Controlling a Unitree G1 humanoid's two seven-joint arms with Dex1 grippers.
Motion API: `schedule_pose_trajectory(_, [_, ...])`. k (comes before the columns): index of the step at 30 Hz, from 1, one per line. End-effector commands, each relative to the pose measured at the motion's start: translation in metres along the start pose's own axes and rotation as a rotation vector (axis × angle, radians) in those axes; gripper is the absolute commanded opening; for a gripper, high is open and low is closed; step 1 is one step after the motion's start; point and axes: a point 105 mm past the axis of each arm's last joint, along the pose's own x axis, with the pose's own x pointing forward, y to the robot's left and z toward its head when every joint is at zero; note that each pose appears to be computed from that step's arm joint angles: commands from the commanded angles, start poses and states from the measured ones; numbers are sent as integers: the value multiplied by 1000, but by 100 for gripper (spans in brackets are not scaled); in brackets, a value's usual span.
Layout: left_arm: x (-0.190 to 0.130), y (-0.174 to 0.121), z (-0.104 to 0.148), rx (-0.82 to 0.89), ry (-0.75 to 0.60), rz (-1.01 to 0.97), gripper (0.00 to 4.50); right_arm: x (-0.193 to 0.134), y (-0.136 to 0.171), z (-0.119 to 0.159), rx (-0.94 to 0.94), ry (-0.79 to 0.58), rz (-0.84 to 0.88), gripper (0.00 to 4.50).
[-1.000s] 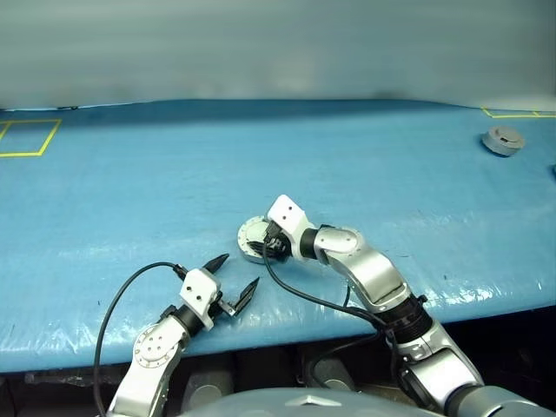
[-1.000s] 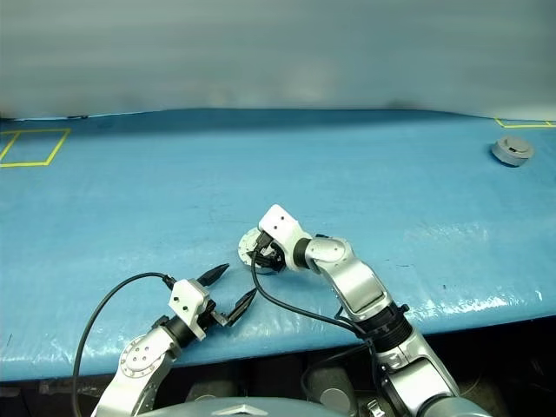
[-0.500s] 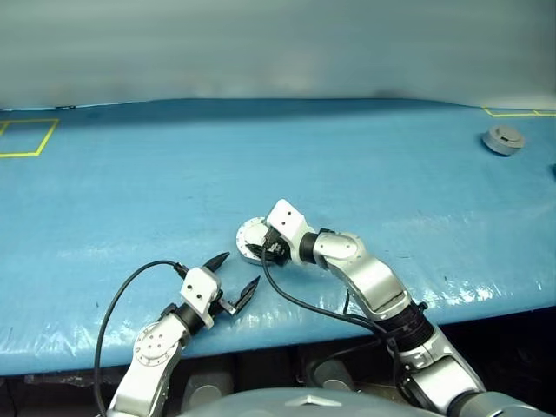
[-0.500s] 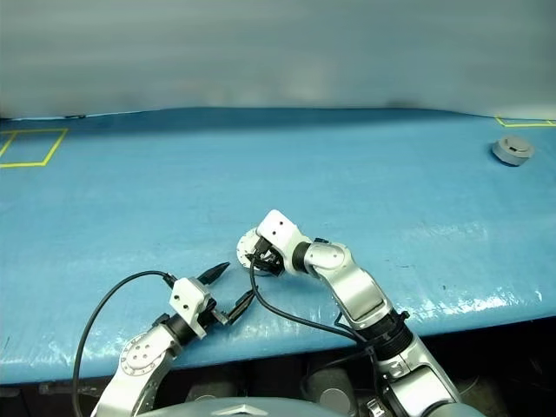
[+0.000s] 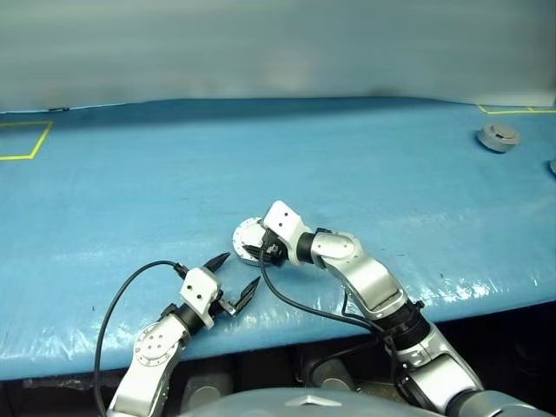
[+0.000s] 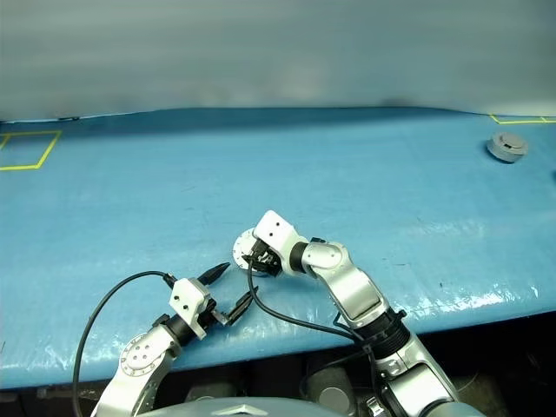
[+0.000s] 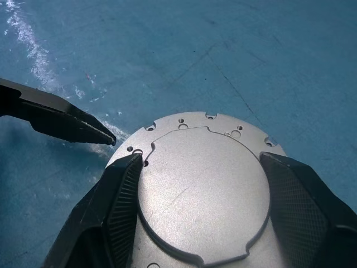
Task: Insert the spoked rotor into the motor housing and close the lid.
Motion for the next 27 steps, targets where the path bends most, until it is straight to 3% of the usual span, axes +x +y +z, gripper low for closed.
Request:
schedule_pose_trajectory(1, [1, 0, 5, 1, -22, -1, 450, 8, 14, -14, 99, 57, 57, 303])
schedule_pose_trajectory(10, [1, -1, 5, 2, -22, -3, 450, 10, 32, -6, -25, 12, 142, 303])
schedule_pose_trajectory(17, [2, 0, 6, 3, -24, -3, 450, 11, 16, -11, 1, 43, 55, 303])
schedule_pose_trajectory(27, [3, 1, 5, 1, -23, -4, 450, -7, 5, 13, -9, 2, 97, 303])
